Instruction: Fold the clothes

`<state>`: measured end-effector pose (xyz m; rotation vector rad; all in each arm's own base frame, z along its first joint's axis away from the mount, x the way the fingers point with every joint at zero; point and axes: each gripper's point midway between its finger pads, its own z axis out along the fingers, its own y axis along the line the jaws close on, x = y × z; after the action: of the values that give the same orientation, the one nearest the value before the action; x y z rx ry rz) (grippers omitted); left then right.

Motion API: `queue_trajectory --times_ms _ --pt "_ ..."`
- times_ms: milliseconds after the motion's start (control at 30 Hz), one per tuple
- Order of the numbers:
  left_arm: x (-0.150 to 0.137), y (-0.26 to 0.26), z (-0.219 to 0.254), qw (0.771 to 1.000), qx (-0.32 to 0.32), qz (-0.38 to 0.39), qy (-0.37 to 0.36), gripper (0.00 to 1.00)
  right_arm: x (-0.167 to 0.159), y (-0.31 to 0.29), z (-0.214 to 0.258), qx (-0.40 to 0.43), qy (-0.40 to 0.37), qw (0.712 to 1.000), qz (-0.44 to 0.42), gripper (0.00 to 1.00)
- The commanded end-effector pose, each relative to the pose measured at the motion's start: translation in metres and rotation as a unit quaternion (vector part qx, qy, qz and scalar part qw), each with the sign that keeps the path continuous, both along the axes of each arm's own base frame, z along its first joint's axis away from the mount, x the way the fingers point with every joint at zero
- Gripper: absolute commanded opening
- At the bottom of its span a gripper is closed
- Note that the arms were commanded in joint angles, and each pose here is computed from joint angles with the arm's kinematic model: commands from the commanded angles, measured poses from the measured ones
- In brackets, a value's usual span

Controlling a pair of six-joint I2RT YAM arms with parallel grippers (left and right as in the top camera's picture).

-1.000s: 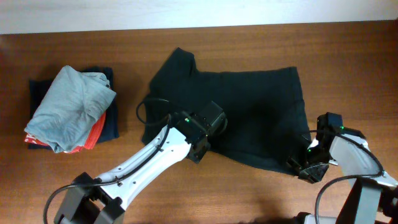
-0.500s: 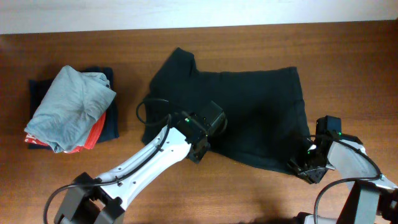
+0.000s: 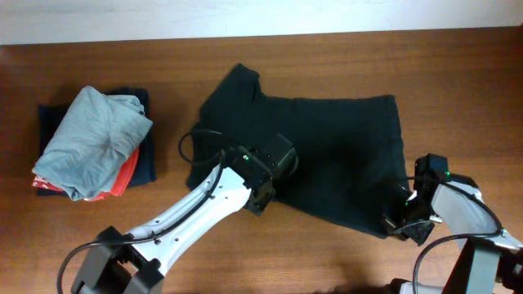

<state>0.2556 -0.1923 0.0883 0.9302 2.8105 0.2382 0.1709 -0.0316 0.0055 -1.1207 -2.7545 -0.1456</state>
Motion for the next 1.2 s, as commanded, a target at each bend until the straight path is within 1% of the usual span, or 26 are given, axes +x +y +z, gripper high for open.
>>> queue_trajectory --times_ms 0,167,400,567,700,767,867,1033,1167 --pt "-0.001 0.006 0.005 1.000 0.010 -0.002 -0.002 0.00 0.015 -0.011 0.024 -0.027 -0.030 0.999 0.032 0.04" --pt "-0.001 0.012 0.006 1.000 0.027 -0.001 -0.003 0.01 0.025 -0.023 0.051 -0.057 -0.042 0.996 0.046 0.04" --pt "0.005 0.020 0.009 0.999 0.048 0.001 -0.023 0.01 0.054 -0.032 0.077 -0.074 -0.087 0.993 0.044 0.04" --pt "0.012 0.025 0.012 0.997 0.064 0.003 -0.044 0.01 0.065 -0.033 0.079 -0.074 -0.108 0.990 0.043 0.04" --pt "0.016 0.024 0.013 0.996 0.064 0.004 -0.054 0.00 0.071 -0.030 0.076 -0.062 -0.116 0.990 0.042 0.04" --pt "0.016 0.024 0.013 0.996 0.065 0.004 -0.054 0.01 0.073 -0.024 0.074 -0.045 -0.118 0.991 0.042 0.04" --pt "0.016 0.026 0.014 0.996 0.068 0.004 -0.053 0.01 0.074 -0.014 0.072 -0.013 -0.123 0.990 0.066 0.04" --pt "0.018 0.037 0.018 0.993 0.099 0.006 -0.066 0.01 0.075 -0.013 0.068 -0.009 -0.118 0.990 0.079 0.04" --pt "0.025 0.041 0.018 0.992 0.098 0.017 -0.073 0.01 0.094 -0.012 0.071 -0.005 -0.163 0.982 0.095 0.05"
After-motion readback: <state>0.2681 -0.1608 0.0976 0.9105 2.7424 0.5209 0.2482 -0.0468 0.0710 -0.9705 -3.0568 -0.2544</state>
